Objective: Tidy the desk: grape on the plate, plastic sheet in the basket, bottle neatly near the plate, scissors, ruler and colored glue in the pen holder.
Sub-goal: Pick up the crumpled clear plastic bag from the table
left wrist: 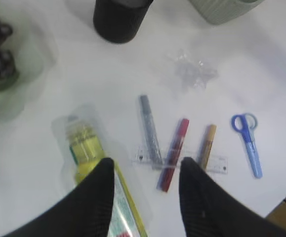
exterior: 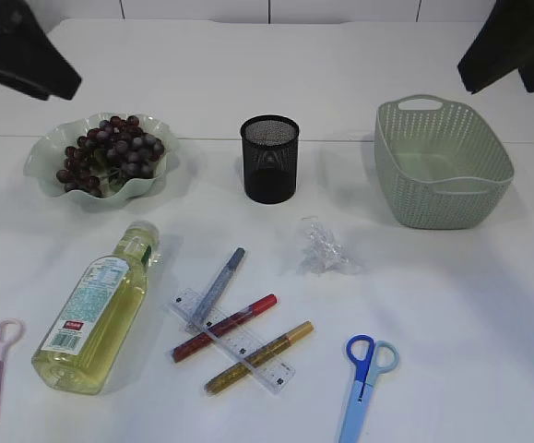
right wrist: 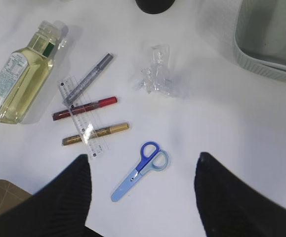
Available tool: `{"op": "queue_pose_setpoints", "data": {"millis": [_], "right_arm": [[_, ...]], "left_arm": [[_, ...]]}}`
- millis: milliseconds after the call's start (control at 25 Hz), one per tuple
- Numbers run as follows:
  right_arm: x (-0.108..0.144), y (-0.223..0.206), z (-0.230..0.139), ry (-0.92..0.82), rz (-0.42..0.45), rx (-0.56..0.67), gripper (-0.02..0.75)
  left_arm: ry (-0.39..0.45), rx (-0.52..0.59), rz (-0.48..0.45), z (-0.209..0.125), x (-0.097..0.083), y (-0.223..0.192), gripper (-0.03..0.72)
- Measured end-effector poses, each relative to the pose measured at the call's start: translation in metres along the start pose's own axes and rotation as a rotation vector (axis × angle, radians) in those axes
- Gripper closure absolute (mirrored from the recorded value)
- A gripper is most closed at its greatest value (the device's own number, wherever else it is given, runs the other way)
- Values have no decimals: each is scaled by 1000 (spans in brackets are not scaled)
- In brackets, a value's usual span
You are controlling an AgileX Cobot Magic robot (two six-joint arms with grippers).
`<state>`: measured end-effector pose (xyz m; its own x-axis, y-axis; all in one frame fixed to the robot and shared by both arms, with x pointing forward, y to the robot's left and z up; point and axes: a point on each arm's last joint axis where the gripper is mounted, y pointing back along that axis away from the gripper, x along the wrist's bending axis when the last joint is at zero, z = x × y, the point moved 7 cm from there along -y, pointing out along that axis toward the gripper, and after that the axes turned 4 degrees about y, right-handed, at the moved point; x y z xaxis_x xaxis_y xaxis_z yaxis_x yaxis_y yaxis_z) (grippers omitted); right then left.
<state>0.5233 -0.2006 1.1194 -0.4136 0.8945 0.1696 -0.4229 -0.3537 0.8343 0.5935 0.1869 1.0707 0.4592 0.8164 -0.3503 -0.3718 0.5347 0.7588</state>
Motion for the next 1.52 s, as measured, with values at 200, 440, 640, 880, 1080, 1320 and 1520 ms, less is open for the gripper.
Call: {"op": "queue_pose_setpoints", "data": {"millis": [200, 440, 640, 880, 1080, 1320, 1520], "right_arm": [[0, 0, 0, -12, 0, 0, 226], [0, 0, 0, -60, 0, -2, 226], [0, 0, 0, -121, 0, -2, 226], [0, -13, -12, -163, 14, 52, 226], [2, -31, -34, -199, 46, 129, 226], [4, -35, -40, -199, 60, 144, 226], [-2, -35, -40, -167, 25, 143, 226]], "left_arm": [[136, 111, 77, -22, 3, 15, 364], [223, 132, 142, -27, 11, 18, 337], [266, 111, 224, -30, 15, 34, 335], [256, 50, 240, -29, 4, 57, 335], [244, 22, 241, -39, -6, 71, 305], [251, 41, 244, -71, -14, 78, 286], [235, 2, 246, -76, -23, 91, 285]]}}
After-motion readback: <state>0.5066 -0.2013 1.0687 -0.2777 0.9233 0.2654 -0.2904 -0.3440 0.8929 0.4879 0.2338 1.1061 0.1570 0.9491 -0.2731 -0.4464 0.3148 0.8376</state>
